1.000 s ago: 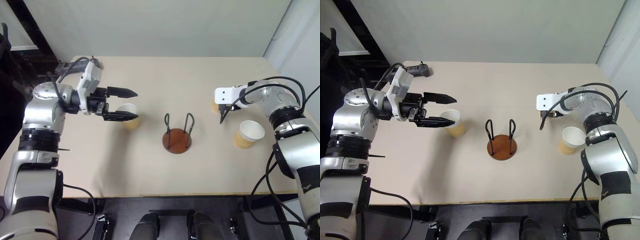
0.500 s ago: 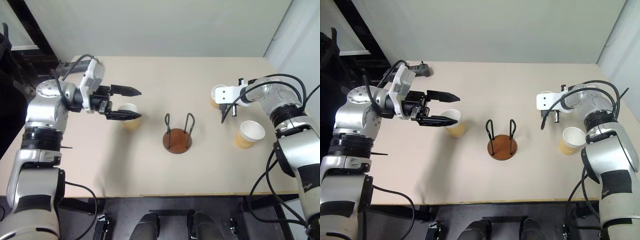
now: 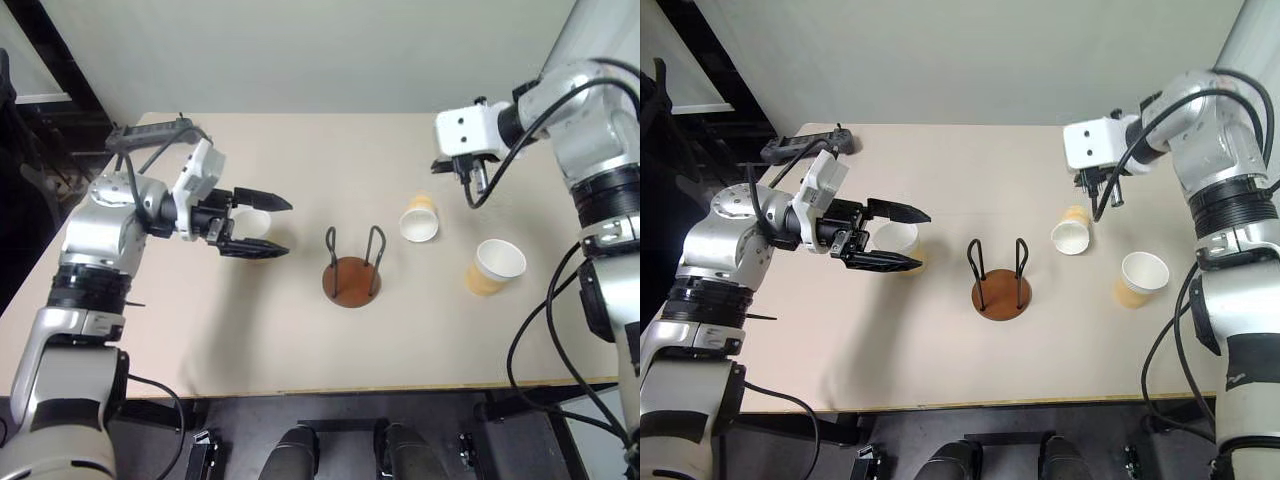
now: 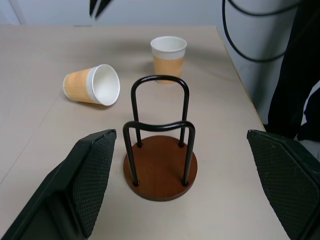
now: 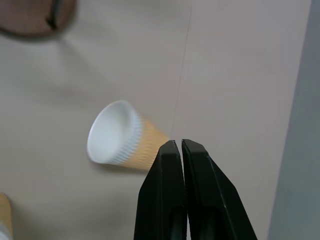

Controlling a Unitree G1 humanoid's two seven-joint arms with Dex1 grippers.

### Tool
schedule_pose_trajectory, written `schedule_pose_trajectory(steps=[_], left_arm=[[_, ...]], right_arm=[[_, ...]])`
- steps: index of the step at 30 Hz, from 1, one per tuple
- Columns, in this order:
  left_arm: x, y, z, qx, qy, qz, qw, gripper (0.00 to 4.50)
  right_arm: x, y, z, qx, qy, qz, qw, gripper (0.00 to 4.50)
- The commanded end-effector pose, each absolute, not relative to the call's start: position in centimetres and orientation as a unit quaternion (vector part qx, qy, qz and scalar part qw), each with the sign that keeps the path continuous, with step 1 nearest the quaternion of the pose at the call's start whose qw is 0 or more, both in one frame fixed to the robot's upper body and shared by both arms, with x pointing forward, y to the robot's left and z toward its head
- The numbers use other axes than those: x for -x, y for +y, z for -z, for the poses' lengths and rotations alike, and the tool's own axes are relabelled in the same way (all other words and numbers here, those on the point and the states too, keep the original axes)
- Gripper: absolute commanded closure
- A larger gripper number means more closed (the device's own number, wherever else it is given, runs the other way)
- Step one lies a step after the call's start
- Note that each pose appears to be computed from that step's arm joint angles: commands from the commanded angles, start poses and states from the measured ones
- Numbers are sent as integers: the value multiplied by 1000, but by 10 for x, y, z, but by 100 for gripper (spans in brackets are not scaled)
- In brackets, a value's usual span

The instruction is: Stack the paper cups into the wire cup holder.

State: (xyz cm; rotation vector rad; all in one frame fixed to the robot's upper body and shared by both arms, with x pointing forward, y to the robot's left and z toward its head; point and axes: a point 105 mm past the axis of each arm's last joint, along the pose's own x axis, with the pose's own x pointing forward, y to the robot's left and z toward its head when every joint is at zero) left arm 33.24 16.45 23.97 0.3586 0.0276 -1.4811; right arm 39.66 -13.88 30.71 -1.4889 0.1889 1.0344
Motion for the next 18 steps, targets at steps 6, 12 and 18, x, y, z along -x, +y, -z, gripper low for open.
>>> schedule_pose_trajectory(steps=[6, 12, 18], left_arm=[[-334, 159, -253, -174, -7, 684, 709, 0], [-335, 159, -254, -175, -10, 683, 709, 0], [-335, 165, -247, -173, -9, 677, 716, 0]], right_arm=[[-372, -124, -316, 642, 42, -461, 611, 445], [-387, -161, -281, 616, 116, -440, 643, 445], [-403, -169, -269, 606, 121, -413, 669, 357]])
